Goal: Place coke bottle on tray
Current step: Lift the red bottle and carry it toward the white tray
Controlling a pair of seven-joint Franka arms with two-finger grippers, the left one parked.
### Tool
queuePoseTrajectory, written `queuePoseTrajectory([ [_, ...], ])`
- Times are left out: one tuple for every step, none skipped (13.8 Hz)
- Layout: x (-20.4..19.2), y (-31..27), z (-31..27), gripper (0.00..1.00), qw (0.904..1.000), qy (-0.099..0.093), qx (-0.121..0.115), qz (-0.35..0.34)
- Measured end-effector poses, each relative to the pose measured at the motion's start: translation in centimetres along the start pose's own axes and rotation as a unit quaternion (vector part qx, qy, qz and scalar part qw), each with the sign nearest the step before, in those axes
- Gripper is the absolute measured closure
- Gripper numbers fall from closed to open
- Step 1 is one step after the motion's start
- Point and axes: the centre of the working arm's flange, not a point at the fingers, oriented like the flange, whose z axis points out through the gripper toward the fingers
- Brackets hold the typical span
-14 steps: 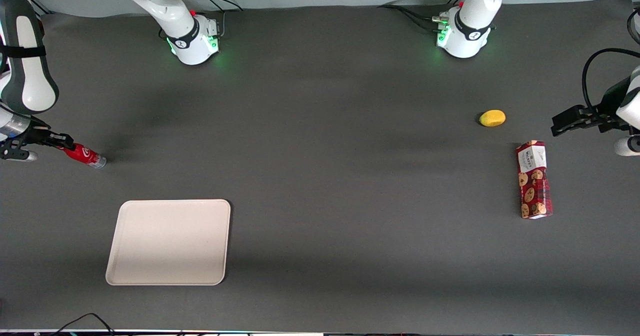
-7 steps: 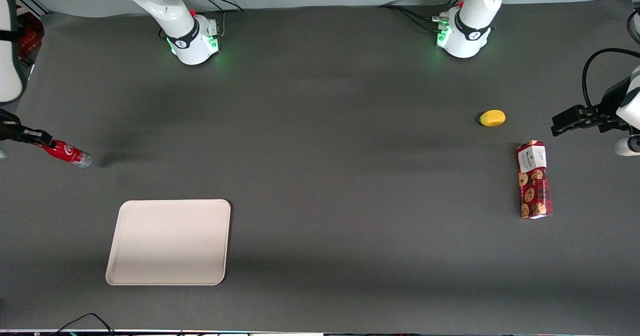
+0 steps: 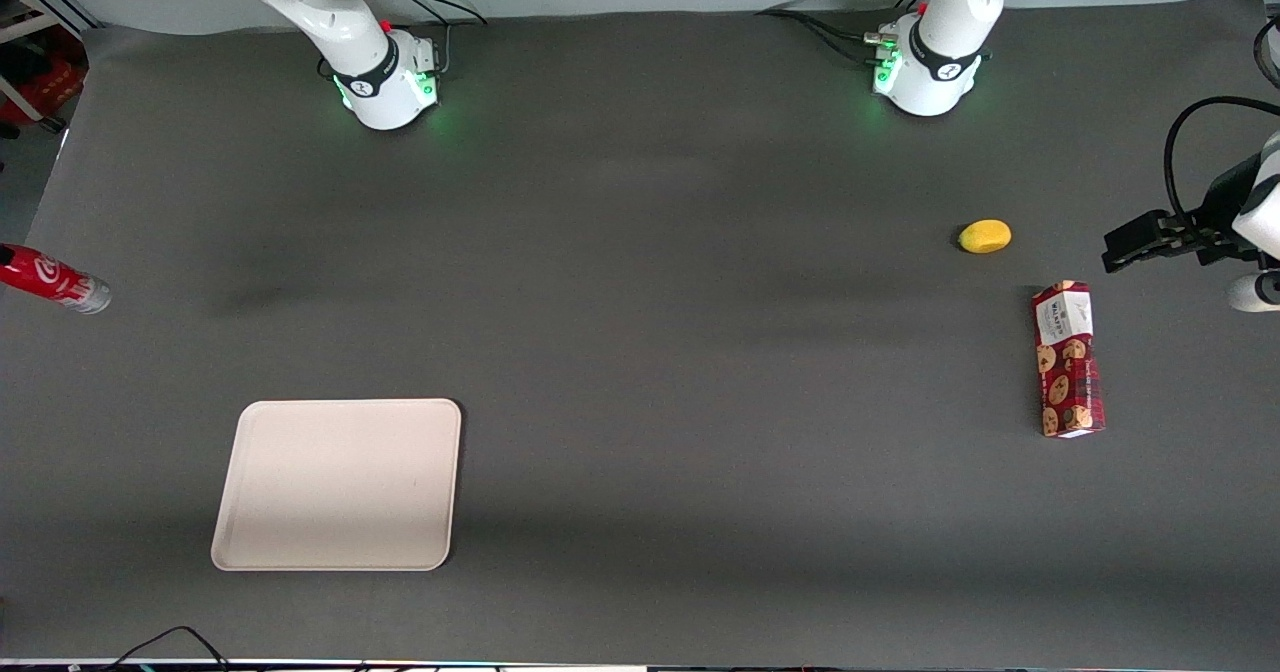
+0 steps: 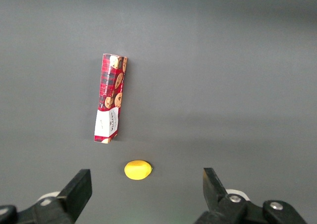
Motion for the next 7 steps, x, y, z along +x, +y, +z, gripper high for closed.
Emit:
queuePoseTrajectory([
  [0.5,-1.0,-1.6,0.64,0.9999,0.012,-0.004,-0.002],
  [1.1,-2.0,-2.9,0.64,0.9997,0.023,-0.007,-0.004],
  [1.9,-3.1,-3.5,0.64,0.9995,0.030,-0.009,-0.003],
  [2.8,-4.3,-3.6,0.64,0.9994,0.033,-0.011,0.000],
  [4.0,-5.9,-3.1,0.64,0.9994,0.032,-0.013,0.001],
  [5.4,-7.7,-2.3,0.64,0.9995,0.028,-0.014,-0.004],
  [6.8,-9.3,-1.3,0.64,0.9995,0.025,-0.015,-0.009],
])
